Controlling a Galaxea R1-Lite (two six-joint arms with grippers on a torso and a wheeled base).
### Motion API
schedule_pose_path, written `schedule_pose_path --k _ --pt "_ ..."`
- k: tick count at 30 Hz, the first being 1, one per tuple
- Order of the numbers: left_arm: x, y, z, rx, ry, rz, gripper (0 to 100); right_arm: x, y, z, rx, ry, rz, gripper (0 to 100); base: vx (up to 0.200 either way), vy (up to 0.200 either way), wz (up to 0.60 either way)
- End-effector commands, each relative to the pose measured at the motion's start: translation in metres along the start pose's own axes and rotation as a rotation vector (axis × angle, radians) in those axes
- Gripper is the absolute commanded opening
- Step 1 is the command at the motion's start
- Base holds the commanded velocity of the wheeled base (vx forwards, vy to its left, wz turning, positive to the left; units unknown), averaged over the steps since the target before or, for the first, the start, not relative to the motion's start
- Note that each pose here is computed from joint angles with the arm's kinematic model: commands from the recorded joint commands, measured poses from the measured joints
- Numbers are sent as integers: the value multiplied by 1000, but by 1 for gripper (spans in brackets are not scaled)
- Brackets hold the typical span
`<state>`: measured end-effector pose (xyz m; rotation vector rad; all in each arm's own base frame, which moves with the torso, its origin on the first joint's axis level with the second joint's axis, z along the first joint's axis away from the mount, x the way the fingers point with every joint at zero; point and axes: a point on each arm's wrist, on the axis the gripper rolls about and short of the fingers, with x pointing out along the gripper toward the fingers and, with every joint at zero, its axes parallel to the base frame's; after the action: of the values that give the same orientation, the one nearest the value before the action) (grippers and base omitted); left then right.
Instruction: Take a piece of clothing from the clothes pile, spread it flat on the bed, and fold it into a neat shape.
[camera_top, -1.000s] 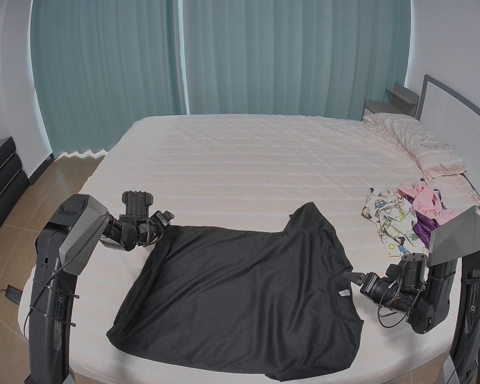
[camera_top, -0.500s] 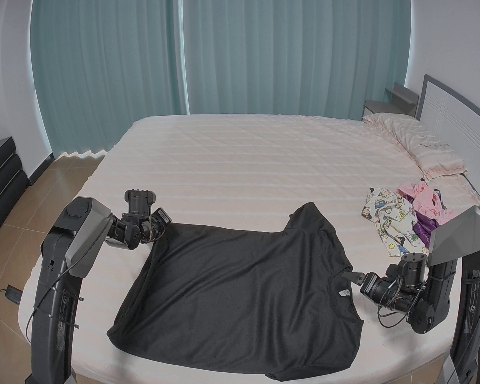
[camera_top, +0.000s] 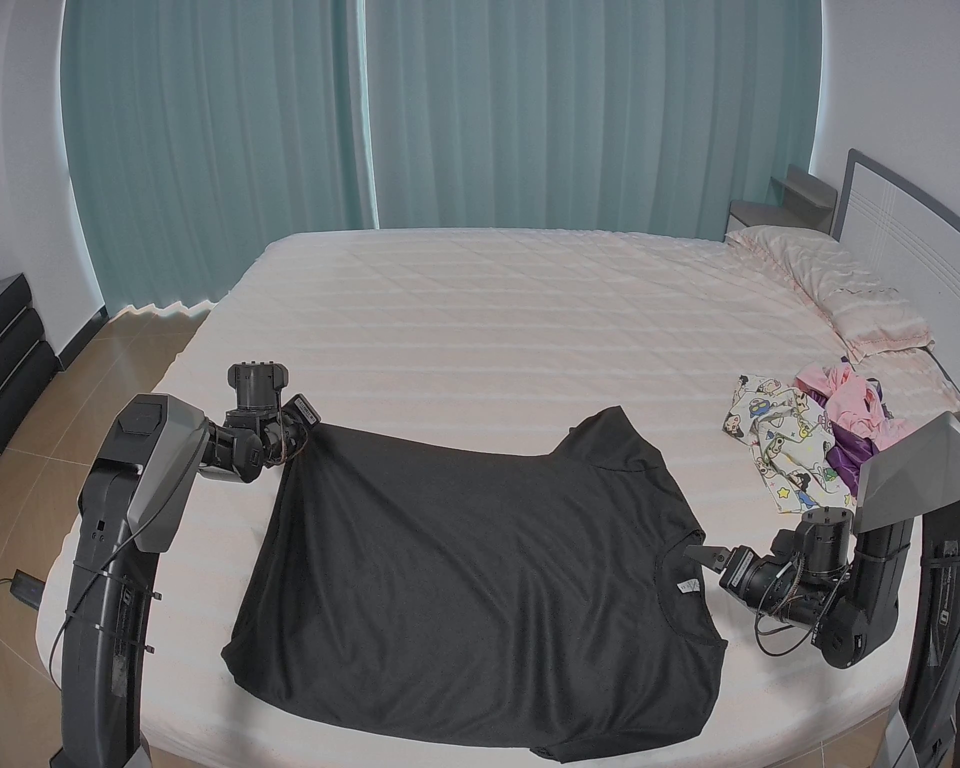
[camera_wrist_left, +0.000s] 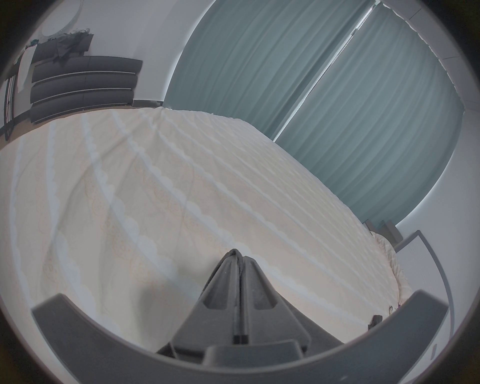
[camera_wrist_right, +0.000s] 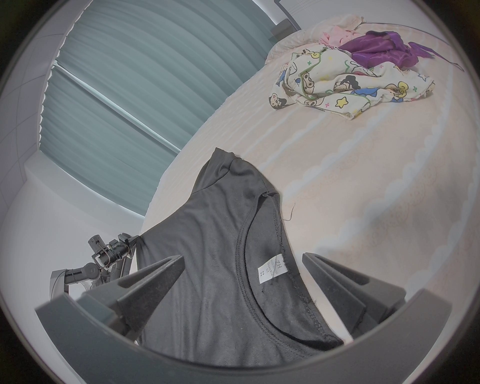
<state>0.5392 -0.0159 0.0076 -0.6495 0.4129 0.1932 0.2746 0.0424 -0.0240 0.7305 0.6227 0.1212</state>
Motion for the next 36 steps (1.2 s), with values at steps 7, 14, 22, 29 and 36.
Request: schedule_pose_path --k 7,14,22,29,36 --pt "4 5 3 -4 19 33 100 1 0 -1 -2 -2 4 100 0 0 0" --pt "-4 10 18 -21 23 63 100 1 -1 -1 -1 -1 0 100 0 0 0" --pt "-65 28 36 -112 163 58 100 0 0 -1 -3 -3 2 100 0 0 0" --pt "-156 67 16 -101 339 -57 100 -1 0 -1 -2 -2 4 100 0 0 0" --pt "-213 85 -10 -41 420 -12 100 -1 1 -1 -2 0 6 100 0 0 0"
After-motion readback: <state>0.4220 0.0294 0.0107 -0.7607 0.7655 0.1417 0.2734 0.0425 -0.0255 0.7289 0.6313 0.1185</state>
